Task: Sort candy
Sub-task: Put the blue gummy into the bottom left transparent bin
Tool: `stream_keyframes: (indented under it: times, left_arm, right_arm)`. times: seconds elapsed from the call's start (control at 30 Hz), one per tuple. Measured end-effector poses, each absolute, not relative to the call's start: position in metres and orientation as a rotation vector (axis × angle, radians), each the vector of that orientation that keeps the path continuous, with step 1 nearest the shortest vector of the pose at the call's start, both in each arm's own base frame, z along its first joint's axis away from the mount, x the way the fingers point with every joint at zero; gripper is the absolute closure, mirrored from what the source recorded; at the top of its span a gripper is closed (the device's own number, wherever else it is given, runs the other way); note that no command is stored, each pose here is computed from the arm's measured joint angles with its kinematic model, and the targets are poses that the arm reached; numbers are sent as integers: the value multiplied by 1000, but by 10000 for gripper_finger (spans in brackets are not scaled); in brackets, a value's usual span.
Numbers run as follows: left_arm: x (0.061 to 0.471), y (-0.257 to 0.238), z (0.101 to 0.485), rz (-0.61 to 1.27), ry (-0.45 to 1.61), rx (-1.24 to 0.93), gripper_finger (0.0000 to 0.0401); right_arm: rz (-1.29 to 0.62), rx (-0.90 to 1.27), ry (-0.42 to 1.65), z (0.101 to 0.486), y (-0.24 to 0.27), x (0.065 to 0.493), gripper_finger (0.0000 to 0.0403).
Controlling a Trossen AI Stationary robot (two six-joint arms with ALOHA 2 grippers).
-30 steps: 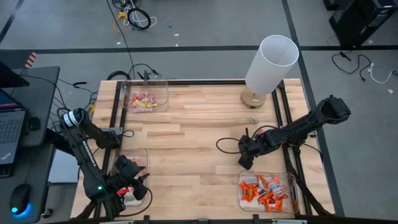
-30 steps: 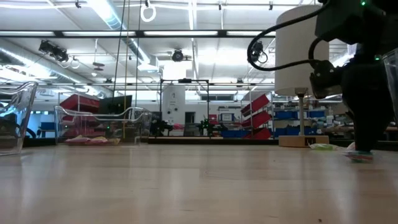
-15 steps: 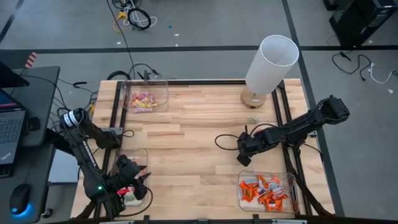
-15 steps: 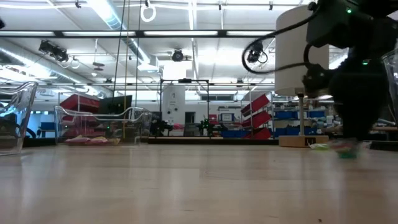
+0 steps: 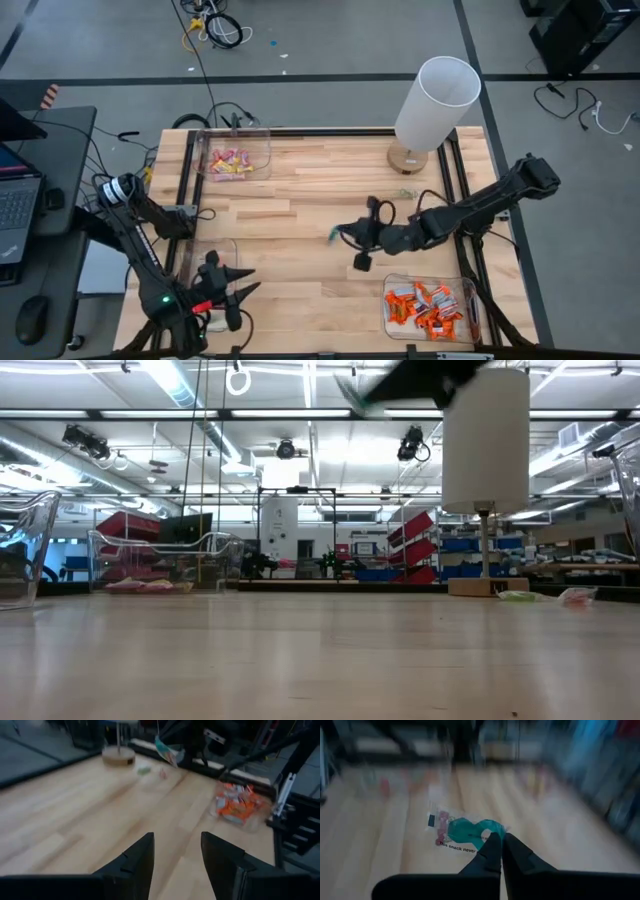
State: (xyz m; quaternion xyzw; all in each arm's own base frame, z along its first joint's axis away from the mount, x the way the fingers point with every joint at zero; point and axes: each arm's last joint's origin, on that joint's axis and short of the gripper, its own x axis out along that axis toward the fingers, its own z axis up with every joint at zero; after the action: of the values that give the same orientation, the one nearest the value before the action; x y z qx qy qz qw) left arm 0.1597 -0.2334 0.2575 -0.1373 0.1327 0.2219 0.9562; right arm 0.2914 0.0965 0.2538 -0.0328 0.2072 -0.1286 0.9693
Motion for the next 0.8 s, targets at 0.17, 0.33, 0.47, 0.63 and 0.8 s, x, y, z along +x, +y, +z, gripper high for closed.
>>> stream_keyframes:
  times: [0.17,0.33,0.47,0.63,0.8]
  left_arm:
    - [175,-227,260,487,228,-194,236]
    - [189,-219,262,536,208,-140,230]
    - [196,-214,263,557,216,-39,223]
    - [203,-216,262,540,258,117,221]
    - [206,-214,263,548,261,118,221]
  right_arm:
    - [-312,-248,192,261,118,322,403]
    - [-390,-379,105,256,137,351,403]
    - [-432,-459,95,247,152,370,403]
    - [-499,-551,66,239,166,384,403]
    - [-528,-619,17,237,172,388,403]
